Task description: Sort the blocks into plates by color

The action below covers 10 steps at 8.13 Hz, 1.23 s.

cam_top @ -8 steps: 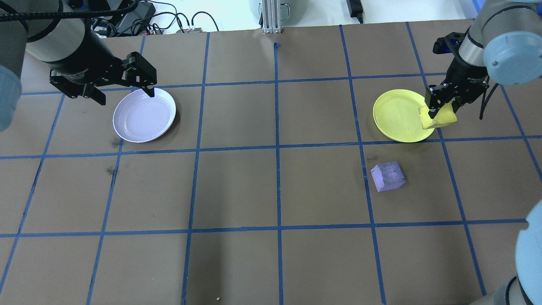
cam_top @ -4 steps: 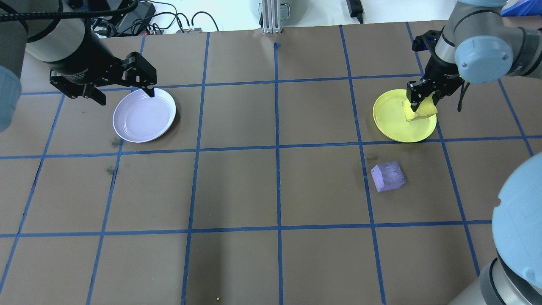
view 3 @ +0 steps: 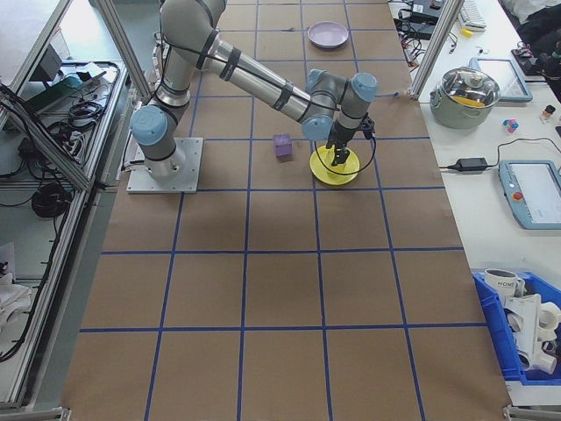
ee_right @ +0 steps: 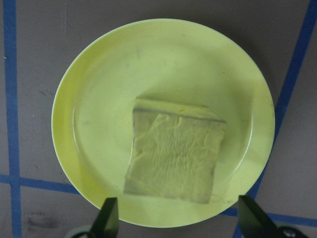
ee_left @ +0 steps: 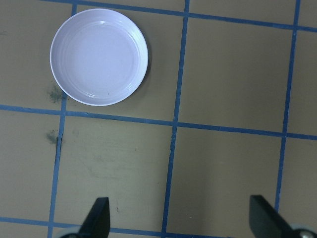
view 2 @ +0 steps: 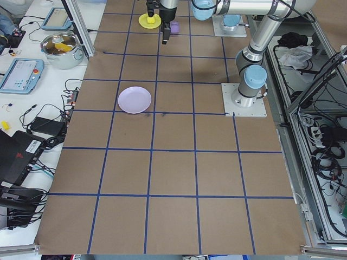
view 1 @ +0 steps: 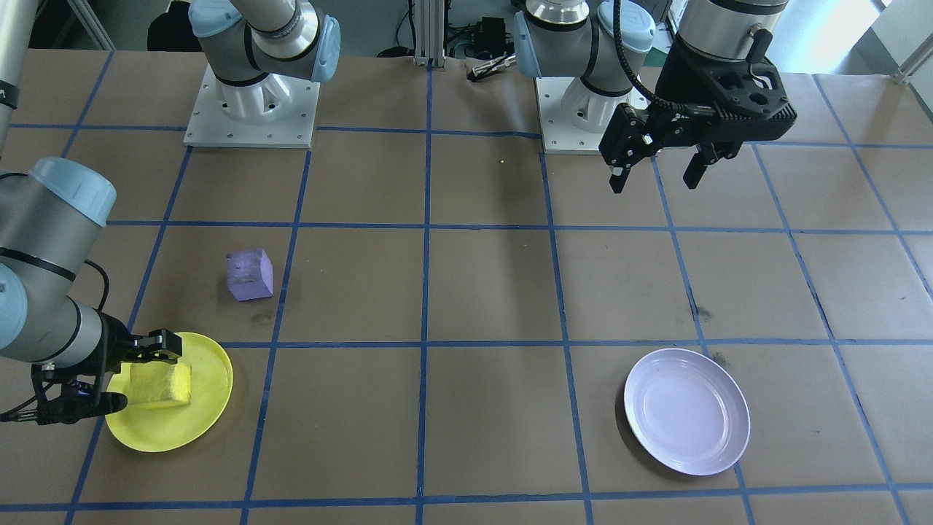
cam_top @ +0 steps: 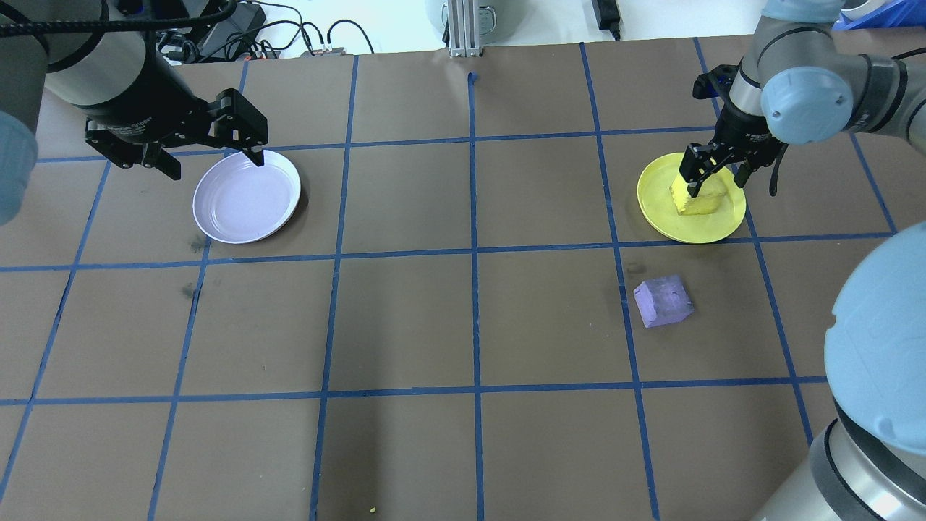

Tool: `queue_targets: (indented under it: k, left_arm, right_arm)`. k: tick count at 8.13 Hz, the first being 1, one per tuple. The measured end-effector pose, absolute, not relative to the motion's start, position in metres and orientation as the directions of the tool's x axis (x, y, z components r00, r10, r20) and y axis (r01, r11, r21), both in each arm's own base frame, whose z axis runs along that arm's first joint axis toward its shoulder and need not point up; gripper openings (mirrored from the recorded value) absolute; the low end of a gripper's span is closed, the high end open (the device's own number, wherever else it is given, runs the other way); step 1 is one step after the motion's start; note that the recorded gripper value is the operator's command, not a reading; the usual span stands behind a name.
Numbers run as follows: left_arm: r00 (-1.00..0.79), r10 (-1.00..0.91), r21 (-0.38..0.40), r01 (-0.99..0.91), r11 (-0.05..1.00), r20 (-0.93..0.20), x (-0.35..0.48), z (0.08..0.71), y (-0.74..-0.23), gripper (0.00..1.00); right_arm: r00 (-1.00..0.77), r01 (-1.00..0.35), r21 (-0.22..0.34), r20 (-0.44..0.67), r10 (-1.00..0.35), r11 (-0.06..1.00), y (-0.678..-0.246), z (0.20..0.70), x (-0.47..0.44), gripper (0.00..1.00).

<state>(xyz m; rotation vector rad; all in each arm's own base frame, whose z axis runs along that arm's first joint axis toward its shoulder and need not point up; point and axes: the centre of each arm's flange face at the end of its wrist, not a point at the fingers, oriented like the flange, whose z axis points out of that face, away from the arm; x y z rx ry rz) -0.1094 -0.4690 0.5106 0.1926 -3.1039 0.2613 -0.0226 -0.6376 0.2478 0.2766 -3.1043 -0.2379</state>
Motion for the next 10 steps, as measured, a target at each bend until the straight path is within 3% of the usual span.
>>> queue_targets:
  k: [3, 6, 10]
  left_arm:
    - [-0.992, -0.121, -0.166, -0.124, 0.978, 0.031, -0.109, 0.511, -0.469, 1.0]
    - [-0.992, -0.121, -0.165, -0.125, 0.978, 0.031, -0.109, 0.51, -0.469, 1.0]
    - [-0.992, -0.123, -0.161, -0.126, 0.979, 0.031, -0.109, 0.509, -0.47, 1.0]
  right_arm:
    - [-0.984, -0.174, 0.163, -0.006, -0.175, 0.971, -0.62, 0.288, -0.016, 1.0]
    - [-0.992, -0.127, 0.25, -0.032, -0.123, 0.96, -0.58, 0.321, 0.014, 1.0]
    - [-0.992, -0.116, 0.357, -0.088, -0.09, 0.927, -0.535, 0.276, 0.054, 1.0]
